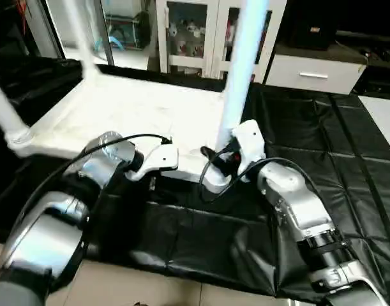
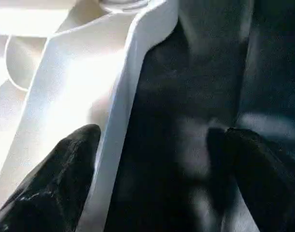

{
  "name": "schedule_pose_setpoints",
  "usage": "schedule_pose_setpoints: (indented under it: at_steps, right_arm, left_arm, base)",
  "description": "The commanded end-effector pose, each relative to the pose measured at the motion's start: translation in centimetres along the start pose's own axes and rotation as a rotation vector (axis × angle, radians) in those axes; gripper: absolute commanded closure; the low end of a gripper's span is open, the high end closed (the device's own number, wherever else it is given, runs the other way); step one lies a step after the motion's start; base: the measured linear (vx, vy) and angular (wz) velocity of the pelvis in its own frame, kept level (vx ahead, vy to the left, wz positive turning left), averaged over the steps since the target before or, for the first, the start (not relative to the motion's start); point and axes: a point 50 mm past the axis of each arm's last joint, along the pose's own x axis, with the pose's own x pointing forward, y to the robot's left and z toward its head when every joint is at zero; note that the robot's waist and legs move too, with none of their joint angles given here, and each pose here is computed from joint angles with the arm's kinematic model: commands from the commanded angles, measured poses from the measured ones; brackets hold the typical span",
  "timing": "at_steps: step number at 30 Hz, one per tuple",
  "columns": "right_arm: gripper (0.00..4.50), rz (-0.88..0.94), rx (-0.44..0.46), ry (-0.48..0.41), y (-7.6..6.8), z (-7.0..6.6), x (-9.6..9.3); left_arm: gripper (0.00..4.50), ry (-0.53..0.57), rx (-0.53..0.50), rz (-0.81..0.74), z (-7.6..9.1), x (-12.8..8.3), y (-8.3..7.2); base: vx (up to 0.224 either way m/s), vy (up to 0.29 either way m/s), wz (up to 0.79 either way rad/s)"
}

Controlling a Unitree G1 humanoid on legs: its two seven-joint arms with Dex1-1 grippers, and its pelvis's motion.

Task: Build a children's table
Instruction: Rotate table base

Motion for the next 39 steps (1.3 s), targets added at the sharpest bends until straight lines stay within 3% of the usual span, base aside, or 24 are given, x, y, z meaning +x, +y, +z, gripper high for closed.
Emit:
schedule_pose_setpoints:
  at_steps: [1, 10, 15, 19, 24, 28, 30, 31, 32, 34, 36, 37, 39]
  right_arm:
    - [1.07, -0.118, -0.003, 0.026, -2.8, -0.3, -1.0]
    - [1.07, -0.118, -0.007, 0.036, -2.9, -0.5, -1.1]
    - [1.07, -0.113, -0.005, 0.031, -2.8, -0.4, -1.1]
    - [1.07, -0.092, -0.008, 0.020, -2.5, -0.3, -1.5]
    - [1.07, -0.050, 0.007, -0.015, -2.4, 0.2, -2.3]
    - [1.07, 0.048, -0.033, -0.039, -2.5, 0.8, -5.2]
    - [1.07, 0.051, -0.040, -0.038, -2.6, 0.8, -5.6]
    - [1.07, 0.069, -0.069, -0.038, -2.8, 1.0, -7.5]
    - [1.07, 0.069, -0.069, -0.038, -2.8, 1.0, -7.5]
    - [1.07, 0.093, -0.059, -0.037, -2.7, 1.3, -9.3]
    - [1.07, 0.133, -0.032, -0.038, -2.2, 1.5, -10.5]
    - [1.07, 0.148, -0.009, -0.046, -1.7, 1.5, -11.0]
    - [1.07, 0.142, 0.012, -0.053, -1.2, 1.4, -11.2]
  left_arm:
    - [0.08, -0.018, -0.059, -0.137, -0.6, 1.2, -2.0]
    - [0.08, -0.113, -0.053, -0.022, 0.3, 1.1, -1.8]
    - [0.08, -0.219, -0.063, 0.099, 1.4, 0.9, -1.5]
    - [0.08, -0.350, -0.152, 0.243, 2.0, 1.0, -0.9]
    - [0.08, -0.433, -0.216, 0.272, 2.1, 0.5, -1.2]
    - [0.08, -0.602, -0.315, 0.373, 2.3, -1.1, -2.0]
    - [0.08, -0.619, -0.328, 0.395, 2.3, -1.3, -2.1]
    - [0.08, -0.688, -0.400, 0.544, 2.0, -2.2, -2.4]
    - [0.08, -0.688, -0.400, 0.544, 2.0, -2.2, -2.4]
    - [0.08, -0.752, -0.475, 0.699, 1.5, -3.0, -2.9]
    - [0.08, -0.753, -0.578, 0.857, 0.7, -3.3, -3.6]
    - [0.08, -0.691, -0.634, 0.934, 0.1, -3.1, -4.1]
    - [0.08, -0.640, -0.639, 1.001, -0.3, -2.9, -4.6]
  base:
    - [0.000, 0.000, 0.00]
    - [0.000, 0.000, 0.00]
    - [0.000, 0.000, 0.00]
    - [0.000, 0.000, 0.00]
    - [0.000, 0.000, 0.00]
    - [0.000, 0.000, 0.00]
    - [0.000, 0.000, 0.00]
    - [0.000, 0.000, 0.00]
    - [0.000, 0.000, 0.00]
    - [0.000, 0.000, 0.00]
    - [0.000, 0.000, 0.00]
    - [0.000, 0.000, 0.00]
    - [0.000, 0.000, 0.00]
